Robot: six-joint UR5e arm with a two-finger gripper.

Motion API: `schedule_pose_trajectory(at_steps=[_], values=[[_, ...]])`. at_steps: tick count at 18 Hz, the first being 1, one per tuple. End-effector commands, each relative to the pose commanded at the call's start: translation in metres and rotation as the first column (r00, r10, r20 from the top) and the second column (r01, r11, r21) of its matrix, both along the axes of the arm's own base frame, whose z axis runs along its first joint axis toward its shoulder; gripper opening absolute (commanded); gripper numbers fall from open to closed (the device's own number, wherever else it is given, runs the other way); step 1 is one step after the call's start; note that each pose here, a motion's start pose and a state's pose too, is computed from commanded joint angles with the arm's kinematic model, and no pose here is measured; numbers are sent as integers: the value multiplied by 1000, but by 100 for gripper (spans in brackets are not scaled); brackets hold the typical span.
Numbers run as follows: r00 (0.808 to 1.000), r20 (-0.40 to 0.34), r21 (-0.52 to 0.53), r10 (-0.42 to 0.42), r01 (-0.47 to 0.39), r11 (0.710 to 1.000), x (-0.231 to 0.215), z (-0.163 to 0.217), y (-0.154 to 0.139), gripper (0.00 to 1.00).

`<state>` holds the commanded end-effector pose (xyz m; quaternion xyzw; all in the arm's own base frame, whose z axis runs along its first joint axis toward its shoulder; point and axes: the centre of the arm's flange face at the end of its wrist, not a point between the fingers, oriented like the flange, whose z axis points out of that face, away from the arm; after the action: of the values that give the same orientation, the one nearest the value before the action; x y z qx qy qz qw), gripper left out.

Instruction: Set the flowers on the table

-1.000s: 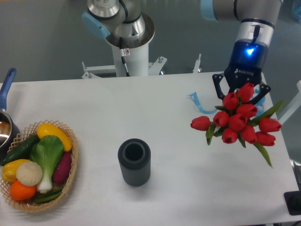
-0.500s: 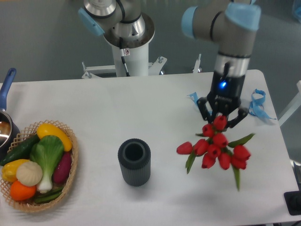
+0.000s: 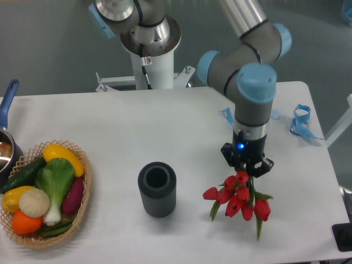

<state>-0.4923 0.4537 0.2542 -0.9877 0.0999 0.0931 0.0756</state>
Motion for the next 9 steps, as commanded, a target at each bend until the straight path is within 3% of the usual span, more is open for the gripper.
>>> schedule_pose_trajectory(at_steps=[3,4,6,7,9], values=[[1000,16,-12,-9,9,1000,-2,-17,7,28],[1000,15,-10,-12,12,1000,-2,-17,8,43],[1000,-4,0,-10,10,1000,-8,-8,11,93],[1000,-8,4,-9,9,1000,-9,-5,11,100],[1000,-25,17,-5,5,1000,-11,4,11,100]])
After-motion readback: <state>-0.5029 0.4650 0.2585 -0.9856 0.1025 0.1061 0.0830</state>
